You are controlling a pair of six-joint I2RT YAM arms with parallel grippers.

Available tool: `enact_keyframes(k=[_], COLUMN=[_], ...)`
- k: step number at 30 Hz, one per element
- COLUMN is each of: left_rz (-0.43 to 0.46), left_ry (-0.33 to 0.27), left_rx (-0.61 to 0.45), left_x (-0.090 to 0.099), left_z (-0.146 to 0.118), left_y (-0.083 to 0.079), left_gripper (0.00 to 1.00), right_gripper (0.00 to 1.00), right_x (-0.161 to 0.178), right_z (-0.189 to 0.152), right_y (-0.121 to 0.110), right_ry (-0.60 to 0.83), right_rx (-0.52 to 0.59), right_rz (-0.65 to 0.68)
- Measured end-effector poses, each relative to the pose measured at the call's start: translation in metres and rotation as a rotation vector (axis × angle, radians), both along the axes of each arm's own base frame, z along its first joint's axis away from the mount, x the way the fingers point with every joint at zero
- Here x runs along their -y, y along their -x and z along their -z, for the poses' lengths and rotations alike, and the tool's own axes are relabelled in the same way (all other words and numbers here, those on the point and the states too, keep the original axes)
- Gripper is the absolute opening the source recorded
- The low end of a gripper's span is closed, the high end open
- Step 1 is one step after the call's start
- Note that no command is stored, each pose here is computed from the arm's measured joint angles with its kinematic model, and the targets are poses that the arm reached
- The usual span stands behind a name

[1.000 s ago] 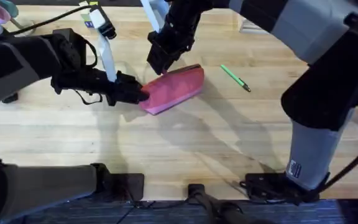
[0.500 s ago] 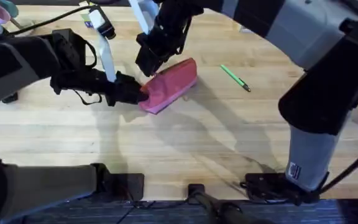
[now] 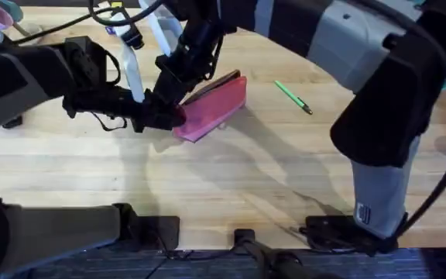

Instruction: Unzip the bag, pick up the pens from the table one at a time and place them inside, then zip the bag closed.

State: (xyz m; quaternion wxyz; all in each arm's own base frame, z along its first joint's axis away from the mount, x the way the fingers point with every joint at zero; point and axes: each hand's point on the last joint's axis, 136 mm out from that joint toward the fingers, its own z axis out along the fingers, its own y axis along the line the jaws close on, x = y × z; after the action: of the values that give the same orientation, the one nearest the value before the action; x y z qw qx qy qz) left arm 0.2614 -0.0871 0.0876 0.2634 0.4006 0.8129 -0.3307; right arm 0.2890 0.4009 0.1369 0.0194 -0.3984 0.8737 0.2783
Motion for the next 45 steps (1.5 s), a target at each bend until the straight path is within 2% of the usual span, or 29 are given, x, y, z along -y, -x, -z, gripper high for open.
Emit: enact_keyframes(k=[6, 7, 11, 14, 17, 18, 19, 26, 29, 34, 35, 36, 40, 41, 42, 45], left_rz=[-0.001, 0.0, 0.004, 0.008, 0.01, 0.01, 0.01, 0.008, 0.008, 0.009, 0.009, 0.009, 0.009, 0.007, 0.007, 0.009], left_ry=[0.003, 0.004, 0.009, 0.021, 0.026, 0.025, 0.024, 0.023, 0.023, 0.023, 0.023, 0.027, 0.049, 0.052, 0.052, 0.058], left_rx=[-0.001, 0.0, 0.0, 0.003, 0.006, 0.008, 0.01, 0.012, 0.012, 0.013, 0.016, 0.022, 0.043, 0.044, 0.049, 0.072], left_x=[0.0, 0.0, 0.002, 0.004, 0.005, 0.005, 0.005, 0.004, 0.004, 0.004, 0.004, 0.004, 0.007, 0.007, 0.007, 0.007], left_z=[0.0, 0.0, 0.0, -0.002, -0.003, -0.003, -0.003, -0.003, -0.003, -0.003, -0.003, -0.003, -0.007, -0.007, -0.008, -0.009], left_y=[0.0, 0.0, 0.001, 0.001, 0.001, 0.0, 0.0, -0.001, -0.001, -0.001, -0.001, -0.002, -0.006, -0.006, -0.007, -0.011], left_gripper=[0.041, 0.041, 0.041, 0.042, 0.042, 0.042, 0.042, 0.041, 0.041, 0.051, 0.125, 0.25, 0.879, 0.96, 0.985, 0.992], right_gripper=[0.033, 0.065, 0.364, 0.552, 0.872, 0.955, 0.986, 0.997, 0.997, 0.997, 0.997, 0.997, 0.997, 0.997, 0.997, 0.997], right_x=[0.002, 0.004, 0.016, 0.031, 0.045, 0.049, 0.053, 0.098, 0.116, 0.122, 0.122, 0.121, 0.121, 0.121, 0.12, 0.121], right_z=[0.001, 0.001, 0.005, 0.002, -0.01, -0.016, -0.023, -0.071, -0.077, -0.076, -0.076, -0.077, -0.077, -0.077, -0.077, -0.077], right_y=[0.001, 0.001, -0.003, -0.005, -0.009, -0.01, -0.012, -0.043, -0.057, -0.062, -0.062, -0.062, -0.062, -0.062, -0.062, -0.062], right_ry=[0.01, 0.02, 0.088, 0.151, 0.186, 0.187, 0.187, 0.164, 0.169, 0.176, 0.175, 0.173, 0.172, 0.172, 0.171, 0.172], right_rx=[-0.005, -0.008, 0.015, 0.046, 0.091, 0.107, 0.127, 0.247, 0.272, 0.287, 0.29, 0.294, 0.305, 0.308, 0.312, 0.325], right_rz=[0.005, 0.009, 0.034, 0.053, 0.069, 0.073, 0.08, 0.187, 0.22, 0.203, 0.2, 0.195, 0.176, 0.169, 0.161, 0.133])
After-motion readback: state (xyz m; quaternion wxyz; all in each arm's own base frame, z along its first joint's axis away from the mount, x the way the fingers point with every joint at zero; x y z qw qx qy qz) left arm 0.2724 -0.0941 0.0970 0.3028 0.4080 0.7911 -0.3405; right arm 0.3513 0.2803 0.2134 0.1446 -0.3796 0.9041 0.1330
